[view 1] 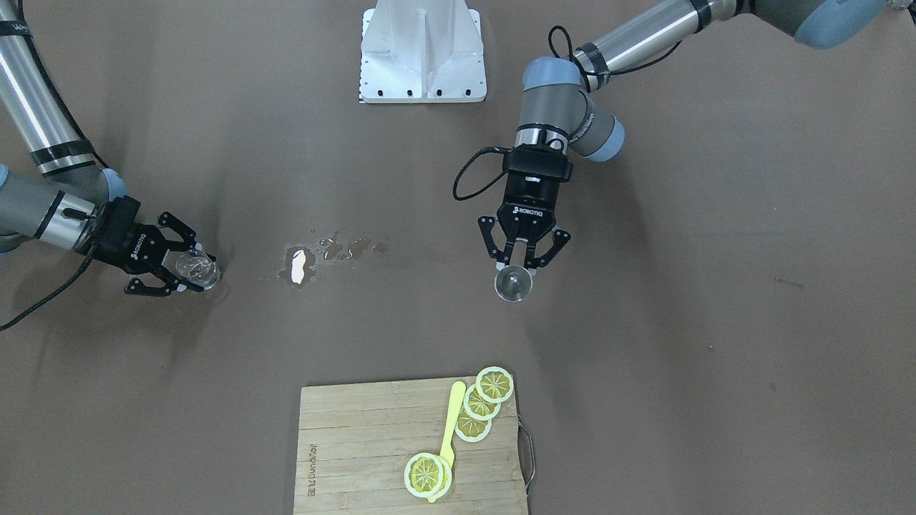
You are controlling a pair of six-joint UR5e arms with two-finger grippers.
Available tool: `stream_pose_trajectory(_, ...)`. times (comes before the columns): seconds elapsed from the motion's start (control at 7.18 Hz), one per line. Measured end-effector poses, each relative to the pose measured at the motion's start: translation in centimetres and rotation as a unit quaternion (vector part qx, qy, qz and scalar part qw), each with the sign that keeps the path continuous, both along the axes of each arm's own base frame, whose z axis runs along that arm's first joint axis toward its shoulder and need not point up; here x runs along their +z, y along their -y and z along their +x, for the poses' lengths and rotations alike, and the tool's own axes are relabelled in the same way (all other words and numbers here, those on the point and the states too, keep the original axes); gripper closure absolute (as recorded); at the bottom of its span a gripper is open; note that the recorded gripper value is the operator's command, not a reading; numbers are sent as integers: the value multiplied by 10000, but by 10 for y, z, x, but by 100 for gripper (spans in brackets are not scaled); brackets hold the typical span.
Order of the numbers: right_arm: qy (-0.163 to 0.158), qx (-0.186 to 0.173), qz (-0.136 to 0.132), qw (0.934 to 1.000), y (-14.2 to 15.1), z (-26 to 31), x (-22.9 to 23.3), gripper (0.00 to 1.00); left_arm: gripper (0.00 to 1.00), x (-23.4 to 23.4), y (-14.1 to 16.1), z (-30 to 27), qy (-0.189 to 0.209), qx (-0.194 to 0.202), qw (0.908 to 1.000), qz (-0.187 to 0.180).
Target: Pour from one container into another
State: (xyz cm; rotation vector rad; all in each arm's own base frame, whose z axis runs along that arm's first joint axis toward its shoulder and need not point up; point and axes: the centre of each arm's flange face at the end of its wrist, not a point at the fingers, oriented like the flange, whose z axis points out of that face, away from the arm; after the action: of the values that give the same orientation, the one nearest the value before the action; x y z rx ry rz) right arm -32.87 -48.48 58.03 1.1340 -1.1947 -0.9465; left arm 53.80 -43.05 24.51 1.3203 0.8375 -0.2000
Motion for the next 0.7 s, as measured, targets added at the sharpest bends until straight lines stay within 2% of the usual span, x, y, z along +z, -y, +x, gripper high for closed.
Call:
stream_pose_trajectory(0.28,10,19,1,10000,1,2,-1,100,100,-26,-39,19,28,759,9961,452)
stream_pose_trajectory(0.42,20,41,12,10000,4,6,-3,100,100,-30,-49,25,14,1082,9922,621)
stream_pose_trajectory(0.7,46,53,35,10000,10,16,-11,100,100,-35,-59,32,67,1459,9844,984)
